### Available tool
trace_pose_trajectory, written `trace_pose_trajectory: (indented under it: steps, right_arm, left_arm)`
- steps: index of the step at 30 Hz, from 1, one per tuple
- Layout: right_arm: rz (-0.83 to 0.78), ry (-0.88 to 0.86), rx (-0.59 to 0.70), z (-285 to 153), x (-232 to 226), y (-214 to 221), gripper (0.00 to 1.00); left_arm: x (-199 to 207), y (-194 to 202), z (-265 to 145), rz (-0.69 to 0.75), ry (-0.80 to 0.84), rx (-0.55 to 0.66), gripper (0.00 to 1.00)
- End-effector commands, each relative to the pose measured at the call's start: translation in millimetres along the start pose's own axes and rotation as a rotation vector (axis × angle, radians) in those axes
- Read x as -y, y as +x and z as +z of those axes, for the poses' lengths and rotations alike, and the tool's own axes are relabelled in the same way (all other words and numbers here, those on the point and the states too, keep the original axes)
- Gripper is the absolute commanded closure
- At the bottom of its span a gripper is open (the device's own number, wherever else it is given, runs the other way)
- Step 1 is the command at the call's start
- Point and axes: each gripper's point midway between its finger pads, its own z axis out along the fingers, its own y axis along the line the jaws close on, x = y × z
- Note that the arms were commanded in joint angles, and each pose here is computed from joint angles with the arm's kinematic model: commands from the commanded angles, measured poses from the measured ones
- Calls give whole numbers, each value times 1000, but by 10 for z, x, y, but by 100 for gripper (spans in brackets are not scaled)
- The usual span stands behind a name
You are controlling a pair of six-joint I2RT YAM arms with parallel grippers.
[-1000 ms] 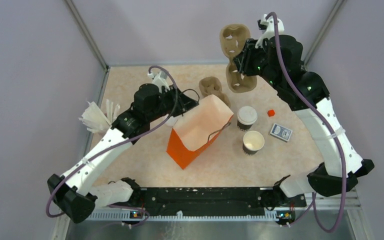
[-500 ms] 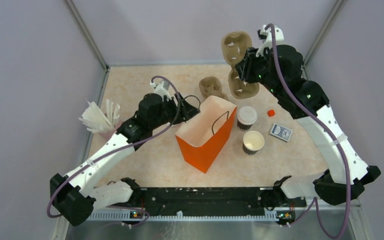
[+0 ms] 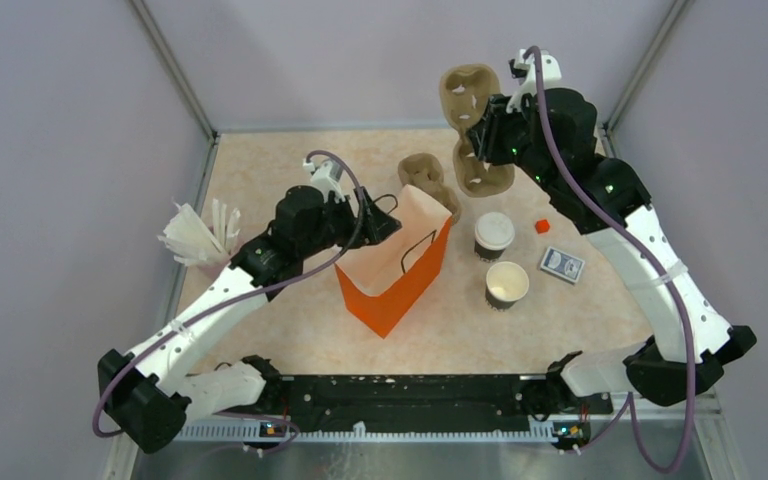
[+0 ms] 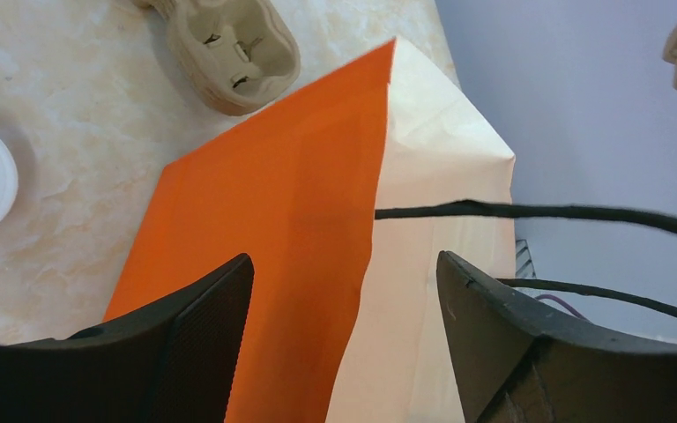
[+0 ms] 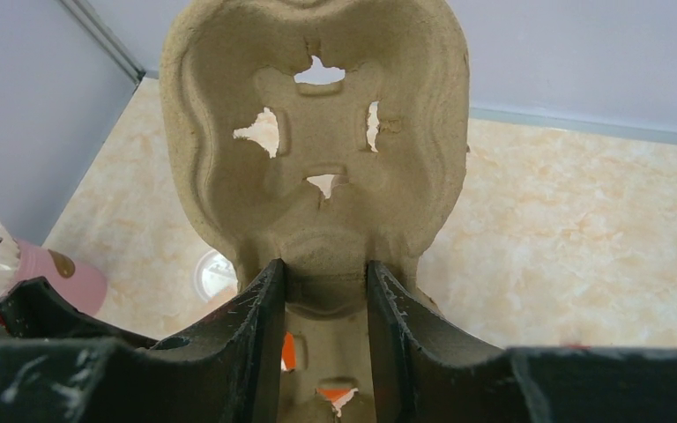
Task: Pack the takeout coffee
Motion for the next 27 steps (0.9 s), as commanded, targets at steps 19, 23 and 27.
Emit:
trace_pose_trajectory:
  steps: [19,23,27]
  right_arm:
    - [11,-6,82,-118,-16,-290,66]
    - [14,-10,86,-133,-23,-307,66]
    - [18,-10,87,-130,-24,-307,66]
  left_arm:
    - [103,-239,16,23,-38,26,14]
    - [87,-167,-44,14,-66,-31,12]
    - [137,-45,-87,-2,-46,-105,11]
